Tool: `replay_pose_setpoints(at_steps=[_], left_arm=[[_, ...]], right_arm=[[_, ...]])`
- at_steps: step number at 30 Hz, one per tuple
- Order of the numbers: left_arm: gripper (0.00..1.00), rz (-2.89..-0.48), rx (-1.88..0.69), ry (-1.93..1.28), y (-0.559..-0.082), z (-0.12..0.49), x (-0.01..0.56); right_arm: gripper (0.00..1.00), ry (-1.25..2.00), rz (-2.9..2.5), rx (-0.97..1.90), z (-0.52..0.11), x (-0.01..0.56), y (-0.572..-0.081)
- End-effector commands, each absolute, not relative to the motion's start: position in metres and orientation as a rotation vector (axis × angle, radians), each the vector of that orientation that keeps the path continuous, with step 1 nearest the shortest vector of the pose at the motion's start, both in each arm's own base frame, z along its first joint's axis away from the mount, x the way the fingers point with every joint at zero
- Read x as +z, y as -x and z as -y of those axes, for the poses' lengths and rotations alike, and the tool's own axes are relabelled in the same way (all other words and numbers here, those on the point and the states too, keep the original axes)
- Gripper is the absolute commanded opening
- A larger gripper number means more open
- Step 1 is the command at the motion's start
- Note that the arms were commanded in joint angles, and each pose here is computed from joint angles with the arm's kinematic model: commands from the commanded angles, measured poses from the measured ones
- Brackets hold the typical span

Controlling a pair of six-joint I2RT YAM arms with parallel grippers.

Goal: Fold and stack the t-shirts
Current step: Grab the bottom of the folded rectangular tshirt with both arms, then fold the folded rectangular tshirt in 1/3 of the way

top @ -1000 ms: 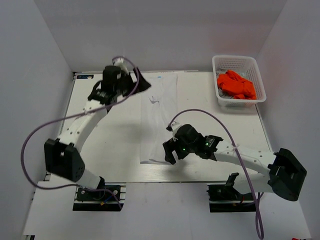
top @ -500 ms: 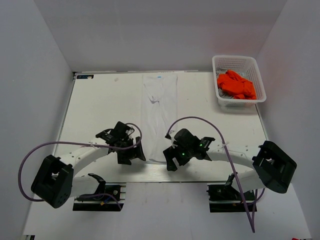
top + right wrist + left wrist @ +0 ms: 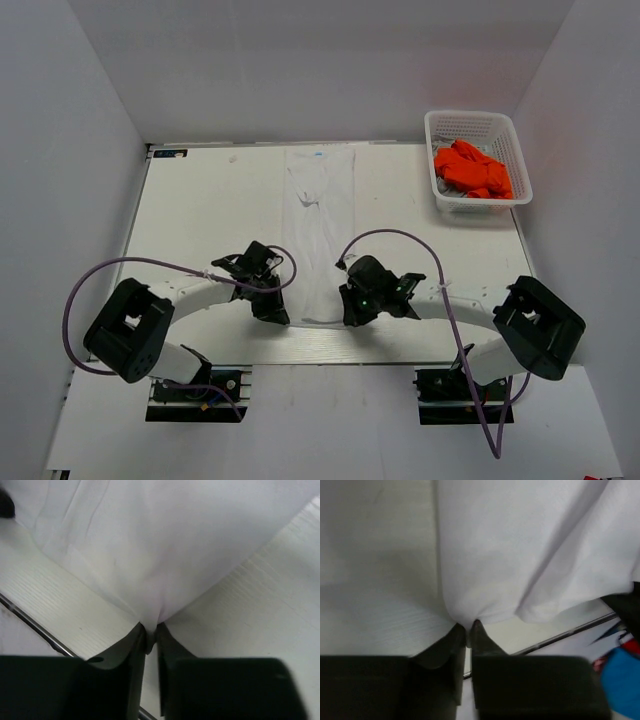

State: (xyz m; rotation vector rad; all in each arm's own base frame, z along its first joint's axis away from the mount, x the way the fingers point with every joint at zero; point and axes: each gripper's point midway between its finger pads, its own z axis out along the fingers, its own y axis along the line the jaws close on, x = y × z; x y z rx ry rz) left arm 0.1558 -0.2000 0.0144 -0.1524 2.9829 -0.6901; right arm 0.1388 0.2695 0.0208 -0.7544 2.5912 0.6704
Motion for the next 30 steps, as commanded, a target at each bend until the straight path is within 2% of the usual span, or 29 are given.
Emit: replay_pose_setpoints(at_steps=[1, 3, 5, 15, 23, 30], left_arm=[[0.15, -2.934, -0.602, 0.126, -0.168, 0.196, 0.006], [0.0, -2.894, -0.595, 0.126, -0.182, 0.2, 0.015], [0.0, -2.86, -0.579, 0.129, -0.192, 0.202, 0.02], [0.0, -2.621, -0.574, 0.156, -0.256, 0.213, 0.087], [0.0, -2.421, -0.406, 0.273, -0.346, 0.213, 0.139], [0.0, -2.368, -0.324, 0.353, -0.419, 0.209, 0.144]], right_arm=[[0.16, 0.705, -2.581, 0.664, -0.271, 0.022, -0.146], [0.05, 0.706, -2.545, 0.677, -0.276, 0.032, -0.152], [0.01, 0.704, -2.5, 0.662, -0.278, 0.042, -0.162], [0.0, 0.501, -2.377, 0.465, -0.277, 0.083, -0.235], [0.0, 0.364, -2.29, 0.403, -0.28, 0.124, -0.327], [0.0, 0.351, -2.218, 0.346, -0.284, 0.143, -0.397]])
